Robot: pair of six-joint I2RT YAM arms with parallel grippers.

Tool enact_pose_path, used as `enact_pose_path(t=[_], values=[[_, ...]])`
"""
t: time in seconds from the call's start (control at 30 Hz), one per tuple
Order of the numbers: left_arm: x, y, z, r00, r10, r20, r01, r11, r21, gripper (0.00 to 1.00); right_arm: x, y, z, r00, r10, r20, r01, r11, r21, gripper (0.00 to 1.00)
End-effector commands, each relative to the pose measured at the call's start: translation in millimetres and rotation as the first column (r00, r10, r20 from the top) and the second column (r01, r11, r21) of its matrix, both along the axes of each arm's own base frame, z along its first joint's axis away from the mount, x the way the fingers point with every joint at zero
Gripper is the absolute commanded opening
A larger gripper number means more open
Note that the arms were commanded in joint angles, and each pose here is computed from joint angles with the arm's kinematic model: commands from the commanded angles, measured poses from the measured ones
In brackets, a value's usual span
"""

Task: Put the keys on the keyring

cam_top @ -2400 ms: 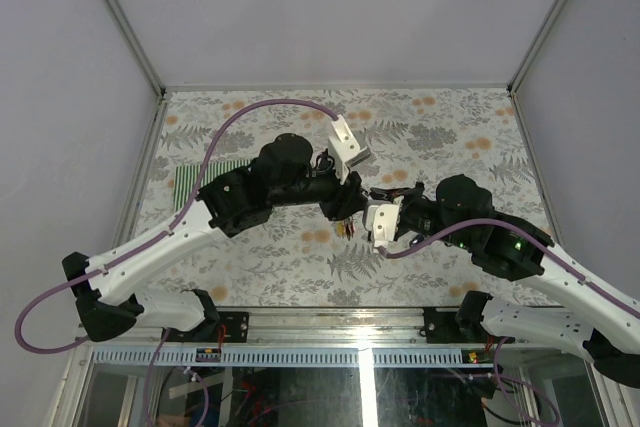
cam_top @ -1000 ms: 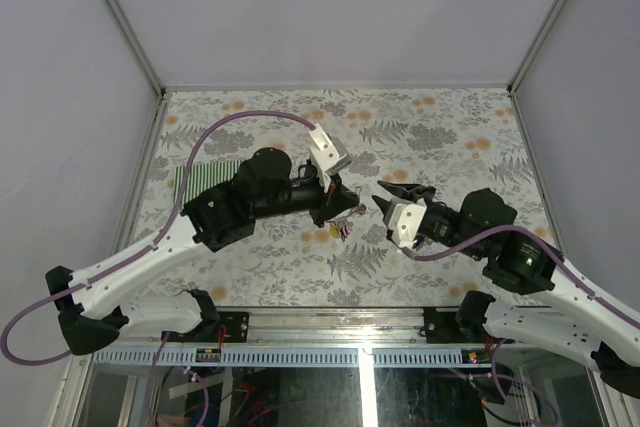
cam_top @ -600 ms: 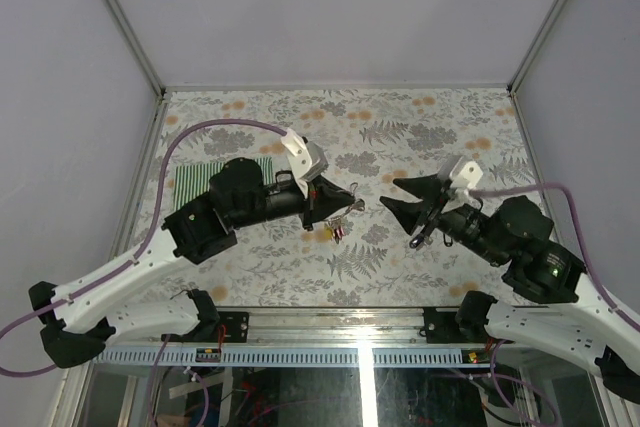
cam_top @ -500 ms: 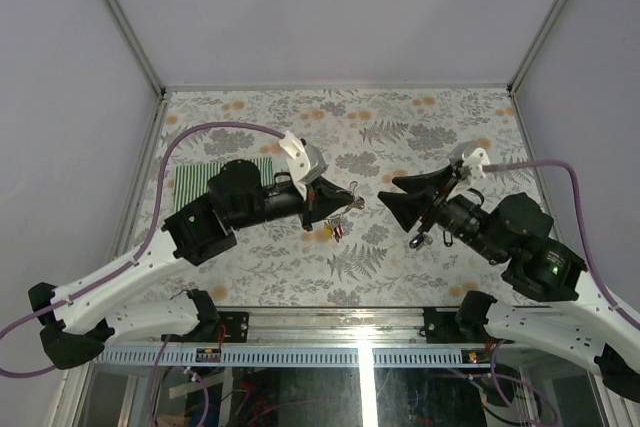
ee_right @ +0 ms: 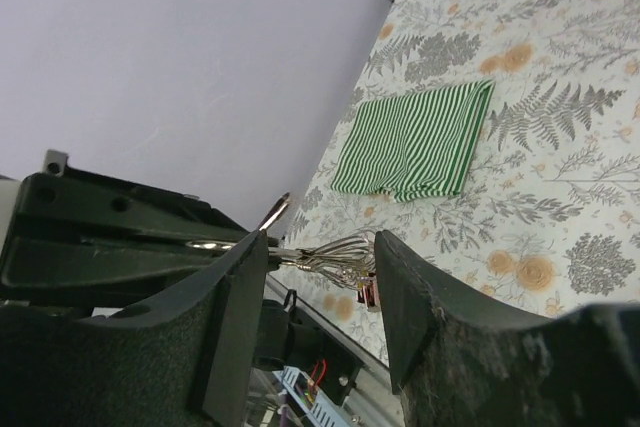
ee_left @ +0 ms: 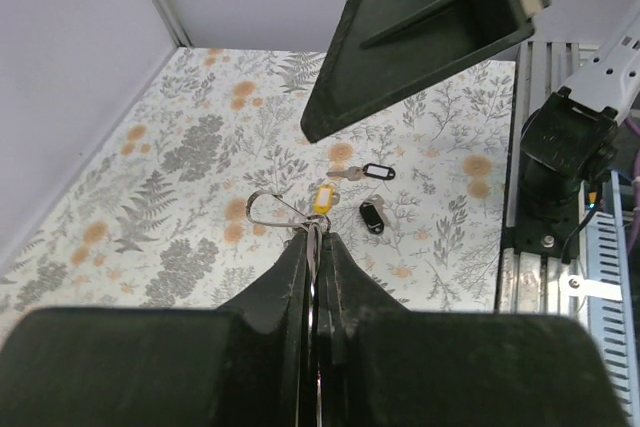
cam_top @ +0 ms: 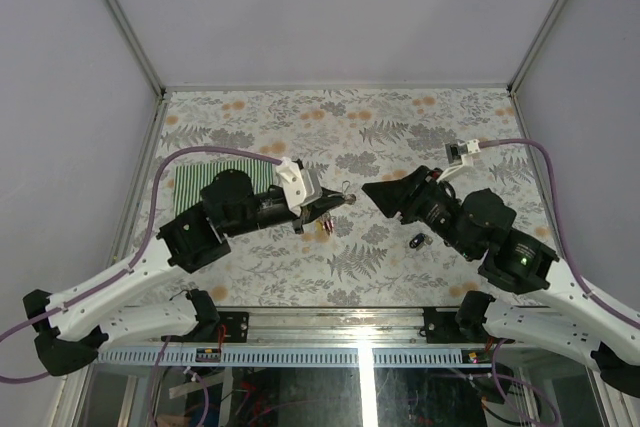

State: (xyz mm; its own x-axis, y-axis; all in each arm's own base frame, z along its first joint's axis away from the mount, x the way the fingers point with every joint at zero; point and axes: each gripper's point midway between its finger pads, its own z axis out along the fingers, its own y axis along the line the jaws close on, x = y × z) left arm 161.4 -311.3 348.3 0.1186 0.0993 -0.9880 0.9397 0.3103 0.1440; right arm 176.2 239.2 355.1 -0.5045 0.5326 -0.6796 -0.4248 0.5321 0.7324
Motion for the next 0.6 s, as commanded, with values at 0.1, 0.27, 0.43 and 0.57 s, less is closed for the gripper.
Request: enact_pose_path(t=[0.1, 0.27, 0.43, 0.57], values=[[-9, 5, 26, 0.968, -0.062, 0.243, 0.07, 0.997, -0.023, 0.0, 5, 11, 25, 1.0, -0.004, -0.009, 0.006, 0.987, 0.162, 0.53], [-8, 7, 23, 0.956, -0.061, 0.287, 0.064, 0.998, -0.003, 0.0, 2, 21, 25, 0.999, 0.037, -0.018, -0.033, 0.982, 0.185, 0.53], [-7, 9, 23, 0.951, -0.056, 0.303, 0.058, 0.998, 0.001, 0.0, -1, 28, 23, 0.997, 0.071, -0.03, -0.063, 0.976, 0.209, 0.52], [-7, 8, 23, 0.951, -0.061, 0.304, 0.063, 0.998, 0.001, 0.0, -2, 31, 23, 0.995, 0.088, -0.04, -0.077, 0.974, 0.214, 0.52]])
